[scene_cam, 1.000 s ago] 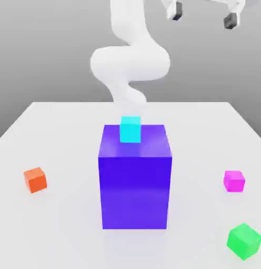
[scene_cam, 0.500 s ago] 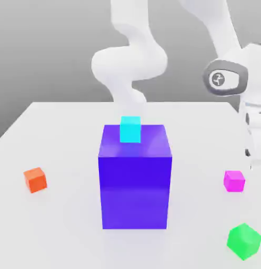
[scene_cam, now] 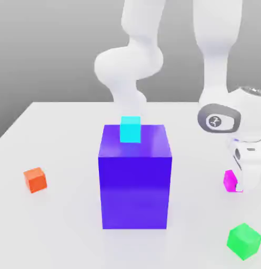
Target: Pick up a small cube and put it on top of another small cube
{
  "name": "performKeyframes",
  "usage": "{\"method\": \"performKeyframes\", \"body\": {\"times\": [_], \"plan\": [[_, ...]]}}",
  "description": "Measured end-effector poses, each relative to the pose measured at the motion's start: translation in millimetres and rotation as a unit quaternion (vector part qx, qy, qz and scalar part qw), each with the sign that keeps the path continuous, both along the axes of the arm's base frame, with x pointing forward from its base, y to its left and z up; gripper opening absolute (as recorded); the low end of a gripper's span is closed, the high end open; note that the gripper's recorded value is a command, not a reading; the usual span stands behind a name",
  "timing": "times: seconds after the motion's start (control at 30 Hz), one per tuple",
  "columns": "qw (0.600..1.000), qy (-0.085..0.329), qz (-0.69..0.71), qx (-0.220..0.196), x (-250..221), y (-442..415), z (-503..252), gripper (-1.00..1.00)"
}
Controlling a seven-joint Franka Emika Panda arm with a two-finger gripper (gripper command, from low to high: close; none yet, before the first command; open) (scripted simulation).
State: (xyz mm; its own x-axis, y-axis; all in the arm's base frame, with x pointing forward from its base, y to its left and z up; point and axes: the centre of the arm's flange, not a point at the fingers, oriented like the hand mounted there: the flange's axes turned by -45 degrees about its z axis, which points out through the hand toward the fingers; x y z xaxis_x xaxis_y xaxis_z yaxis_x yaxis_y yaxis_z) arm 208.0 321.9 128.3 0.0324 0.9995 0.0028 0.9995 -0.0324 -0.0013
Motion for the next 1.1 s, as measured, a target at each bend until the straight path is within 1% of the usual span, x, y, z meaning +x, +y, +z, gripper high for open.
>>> {"method": "performKeyframes", "body": {"times": [0.1, 0.43, 0.5, 0.63, 0.83, 0.9, 0.97, 1.0, 1.1], "plan": [[1.0, 0.0, 0.0, 0.0, -0.1, -0.1, -0.8, -1.0], [1.0, -0.001, 0.0, 0.0, 0.3, 0.0, 58.5, -1.0], [0.999, 0.0, -0.032, -0.001, 24.3, 0.2, 67.3, -1.0], [0.992, 0.001, -0.129, 0.001, 99.0, -5.8, 84.5, -1.0], [0.961, 0.001, -0.275, -0.001, 214.2, -47.4, 109.0, -1.0], [0.957, 0.001, -0.291, -0.001, 227.0, -53.9, 91.7, -1.0], [0.956, 0.0, -0.295, -0.001, 229.8, -55.7, 65.0, -1.0], [0.955, 0.0, -0.295, -0.002, 229.8, -56.2, 55.5, 1.0], [0.955, 0.0, -0.295, -0.002, 229.8, -56.2, 55.5, 1.0]]}}
